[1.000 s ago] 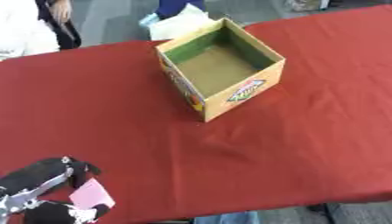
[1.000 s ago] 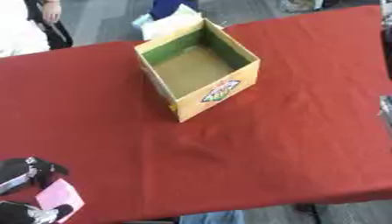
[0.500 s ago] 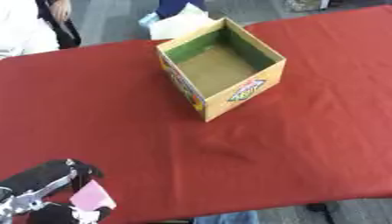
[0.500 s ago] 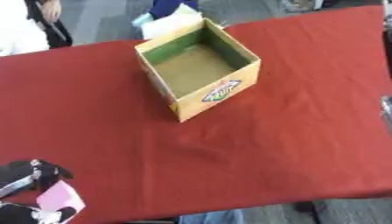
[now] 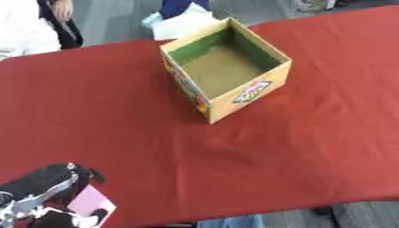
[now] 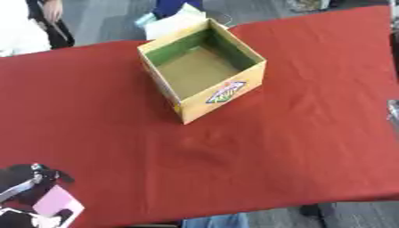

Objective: Pick up objects on the table and place them in the box.

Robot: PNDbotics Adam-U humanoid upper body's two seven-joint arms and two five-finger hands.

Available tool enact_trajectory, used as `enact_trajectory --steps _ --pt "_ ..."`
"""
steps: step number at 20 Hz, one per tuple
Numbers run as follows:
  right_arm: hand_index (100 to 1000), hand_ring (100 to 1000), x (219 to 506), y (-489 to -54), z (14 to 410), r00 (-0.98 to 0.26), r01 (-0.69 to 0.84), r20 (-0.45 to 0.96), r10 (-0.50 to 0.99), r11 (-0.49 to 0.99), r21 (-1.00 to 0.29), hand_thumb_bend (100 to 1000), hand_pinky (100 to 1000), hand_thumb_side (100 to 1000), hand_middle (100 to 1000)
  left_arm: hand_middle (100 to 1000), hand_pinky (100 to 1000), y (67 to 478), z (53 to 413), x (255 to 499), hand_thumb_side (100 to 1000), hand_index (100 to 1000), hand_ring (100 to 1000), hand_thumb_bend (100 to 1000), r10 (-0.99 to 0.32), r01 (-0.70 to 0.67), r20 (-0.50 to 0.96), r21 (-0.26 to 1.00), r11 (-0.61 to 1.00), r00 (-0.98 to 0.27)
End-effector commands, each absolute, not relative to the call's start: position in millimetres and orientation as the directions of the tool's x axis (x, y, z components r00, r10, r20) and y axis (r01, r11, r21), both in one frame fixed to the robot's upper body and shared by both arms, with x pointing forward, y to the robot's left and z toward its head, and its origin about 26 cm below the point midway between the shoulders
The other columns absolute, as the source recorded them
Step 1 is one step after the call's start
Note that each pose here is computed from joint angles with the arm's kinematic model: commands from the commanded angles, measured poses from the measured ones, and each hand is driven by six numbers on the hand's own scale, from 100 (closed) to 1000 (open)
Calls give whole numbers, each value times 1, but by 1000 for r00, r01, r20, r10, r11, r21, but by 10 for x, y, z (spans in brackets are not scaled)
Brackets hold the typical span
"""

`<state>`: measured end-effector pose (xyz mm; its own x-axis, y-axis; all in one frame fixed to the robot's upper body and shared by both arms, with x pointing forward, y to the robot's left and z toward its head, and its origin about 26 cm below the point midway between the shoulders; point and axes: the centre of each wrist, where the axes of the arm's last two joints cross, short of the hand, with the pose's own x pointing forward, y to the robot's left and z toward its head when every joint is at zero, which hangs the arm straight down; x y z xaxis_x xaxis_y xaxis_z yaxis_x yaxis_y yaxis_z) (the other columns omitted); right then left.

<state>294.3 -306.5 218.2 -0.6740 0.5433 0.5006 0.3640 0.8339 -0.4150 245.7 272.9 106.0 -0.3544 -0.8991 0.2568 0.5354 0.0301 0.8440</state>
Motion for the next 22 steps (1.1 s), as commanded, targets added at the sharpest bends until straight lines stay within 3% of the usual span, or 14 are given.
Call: enact_trajectory --steps 1,4,10,22 --pt "852 837 2919 -3083 2267 -685 376 480 549 830 -412 211 881 1000 796 383 318 2763 1153 2474 414 779 351 100 -897 522 264 852 44 -355" --pt "852 837 2917 -3088 2261 -682 378 482 550 829 -411 212 881 1000 796 367 299 2792 1191 2493 389 753 334 100 -893 508 281 859 70 -352" --pt "852 837 2914 -3093 2253 -678 381 485 552 829 -410 212 881 1000 796 371 290 2855 1319 2556 245 741 330 100 -881 441 272 894 82 -386" --pt "852 837 2923 -3072 2277 -686 371 479 547 830 -416 216 882 1000 795 404 319 2892 2057 2839 100 742 353 100 -841 182 80 983 -22 -536"
